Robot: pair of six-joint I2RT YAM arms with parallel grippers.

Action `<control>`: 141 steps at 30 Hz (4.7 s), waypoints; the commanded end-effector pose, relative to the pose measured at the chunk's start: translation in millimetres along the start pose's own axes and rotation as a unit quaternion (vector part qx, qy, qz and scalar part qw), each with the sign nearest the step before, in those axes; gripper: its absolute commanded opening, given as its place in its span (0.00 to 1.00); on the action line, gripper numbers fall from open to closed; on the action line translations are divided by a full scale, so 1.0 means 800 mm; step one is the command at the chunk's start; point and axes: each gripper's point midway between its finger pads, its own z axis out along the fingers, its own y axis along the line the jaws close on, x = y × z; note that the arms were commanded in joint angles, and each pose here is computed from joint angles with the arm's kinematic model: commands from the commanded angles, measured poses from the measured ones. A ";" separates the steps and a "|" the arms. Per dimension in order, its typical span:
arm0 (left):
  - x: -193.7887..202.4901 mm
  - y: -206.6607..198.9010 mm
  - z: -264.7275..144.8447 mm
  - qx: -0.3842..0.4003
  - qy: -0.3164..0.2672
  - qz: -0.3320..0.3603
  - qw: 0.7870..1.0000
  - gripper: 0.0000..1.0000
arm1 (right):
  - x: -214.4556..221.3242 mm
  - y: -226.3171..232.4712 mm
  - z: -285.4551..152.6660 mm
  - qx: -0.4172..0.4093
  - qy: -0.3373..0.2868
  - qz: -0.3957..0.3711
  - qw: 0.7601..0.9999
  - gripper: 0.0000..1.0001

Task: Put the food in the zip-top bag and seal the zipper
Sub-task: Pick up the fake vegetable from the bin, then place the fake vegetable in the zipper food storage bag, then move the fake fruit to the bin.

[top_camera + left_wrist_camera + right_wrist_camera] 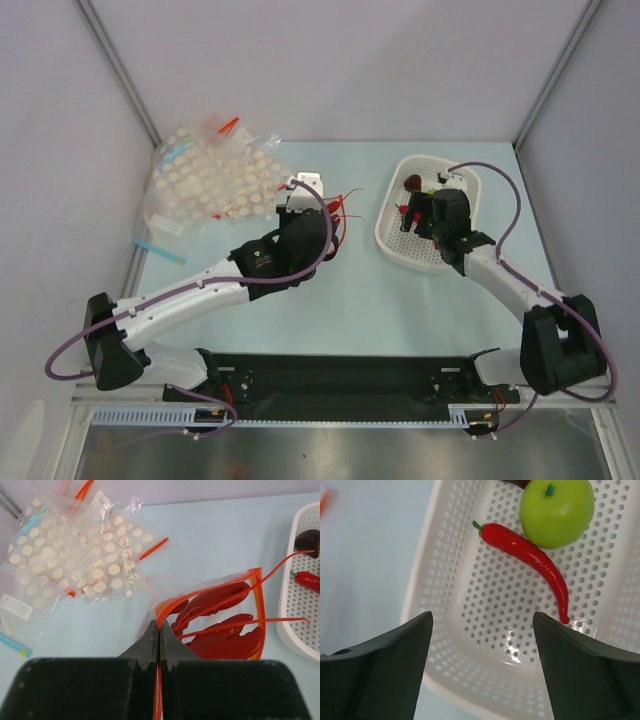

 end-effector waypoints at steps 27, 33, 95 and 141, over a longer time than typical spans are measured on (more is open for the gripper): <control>-0.005 -0.024 0.003 0.030 0.019 -0.001 0.999 0.00 | 0.066 -0.044 0.143 0.036 0.208 -0.067 0.975 0.19; -0.001 -0.037 0.001 0.056 0.031 0.000 0.998 0.00 | 0.029 -0.019 0.111 0.002 0.155 -0.028 0.988 0.00; -0.070 -0.114 -0.037 0.281 0.115 -0.191 0.933 0.00 | -0.064 0.231 -0.215 -0.240 -0.304 -0.075 0.919 0.28; -0.028 0.044 0.006 0.061 -0.002 -0.206 0.977 0.00 | -0.114 0.012 0.042 0.004 -0.075 0.047 0.996 0.60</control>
